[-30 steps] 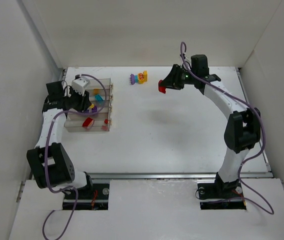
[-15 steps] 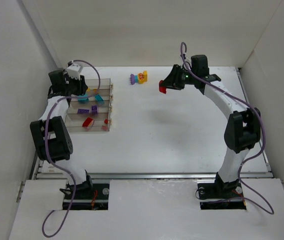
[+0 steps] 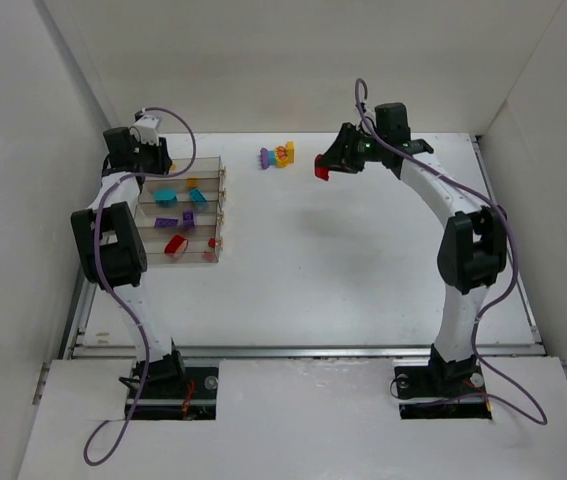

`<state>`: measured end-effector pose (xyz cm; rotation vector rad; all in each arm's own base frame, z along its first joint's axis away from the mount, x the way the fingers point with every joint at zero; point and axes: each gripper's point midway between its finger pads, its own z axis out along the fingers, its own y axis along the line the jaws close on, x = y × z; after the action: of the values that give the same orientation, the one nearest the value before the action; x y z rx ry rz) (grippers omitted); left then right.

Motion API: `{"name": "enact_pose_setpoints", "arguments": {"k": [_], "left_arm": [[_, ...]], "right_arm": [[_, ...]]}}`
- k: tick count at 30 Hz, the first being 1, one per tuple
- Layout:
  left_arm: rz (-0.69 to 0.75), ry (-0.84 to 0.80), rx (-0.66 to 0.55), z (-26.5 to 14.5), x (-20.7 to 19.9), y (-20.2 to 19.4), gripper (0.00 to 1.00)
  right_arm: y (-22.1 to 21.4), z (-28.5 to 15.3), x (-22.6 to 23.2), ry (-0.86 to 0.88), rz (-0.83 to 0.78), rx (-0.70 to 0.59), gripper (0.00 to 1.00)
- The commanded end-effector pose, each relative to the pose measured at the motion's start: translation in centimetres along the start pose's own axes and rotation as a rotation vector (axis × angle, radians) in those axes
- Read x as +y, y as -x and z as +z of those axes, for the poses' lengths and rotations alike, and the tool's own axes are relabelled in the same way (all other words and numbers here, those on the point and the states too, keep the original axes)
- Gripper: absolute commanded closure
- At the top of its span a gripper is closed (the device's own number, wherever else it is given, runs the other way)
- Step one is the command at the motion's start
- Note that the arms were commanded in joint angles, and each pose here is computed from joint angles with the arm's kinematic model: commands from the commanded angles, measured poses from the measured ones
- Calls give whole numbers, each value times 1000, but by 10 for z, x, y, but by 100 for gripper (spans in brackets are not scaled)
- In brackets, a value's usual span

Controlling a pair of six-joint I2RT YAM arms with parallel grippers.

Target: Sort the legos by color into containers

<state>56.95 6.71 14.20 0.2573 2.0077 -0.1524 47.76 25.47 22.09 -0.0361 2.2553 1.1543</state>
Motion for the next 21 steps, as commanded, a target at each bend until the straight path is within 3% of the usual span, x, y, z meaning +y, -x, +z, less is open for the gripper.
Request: {"name": "enact_pose_setpoints", "arguments": {"k": [1, 3, 6, 10, 11, 15, 16, 21], "left_arm": [[-1, 24, -65, 3, 8, 25, 100], [-15, 32, -52, 7, 11, 21, 100], [-32, 15, -17, 12, 9, 11, 91], [-25, 3, 1, 16, 4, 5, 61], [-22, 17, -4, 16, 7, 6, 42], [-10, 35, -16, 16, 5, 13, 22], [3, 40, -36, 14, 2, 23, 11], [60, 27, -92, -1, -11, 57, 10]], "right_arm": [[16, -2, 17, 22, -26, -27, 100], [16, -1, 16, 18, -21, -21, 100], [20, -1, 18, 20, -24, -25, 100], [24, -2, 20, 18, -30, -37, 100], [22, 1, 17, 14, -25, -31, 100], [20, 1, 16, 9, -20, -25, 100], [20, 1, 16, 9, -20, -25, 100], [21, -3, 26, 16, -51, -36, 100]]}}
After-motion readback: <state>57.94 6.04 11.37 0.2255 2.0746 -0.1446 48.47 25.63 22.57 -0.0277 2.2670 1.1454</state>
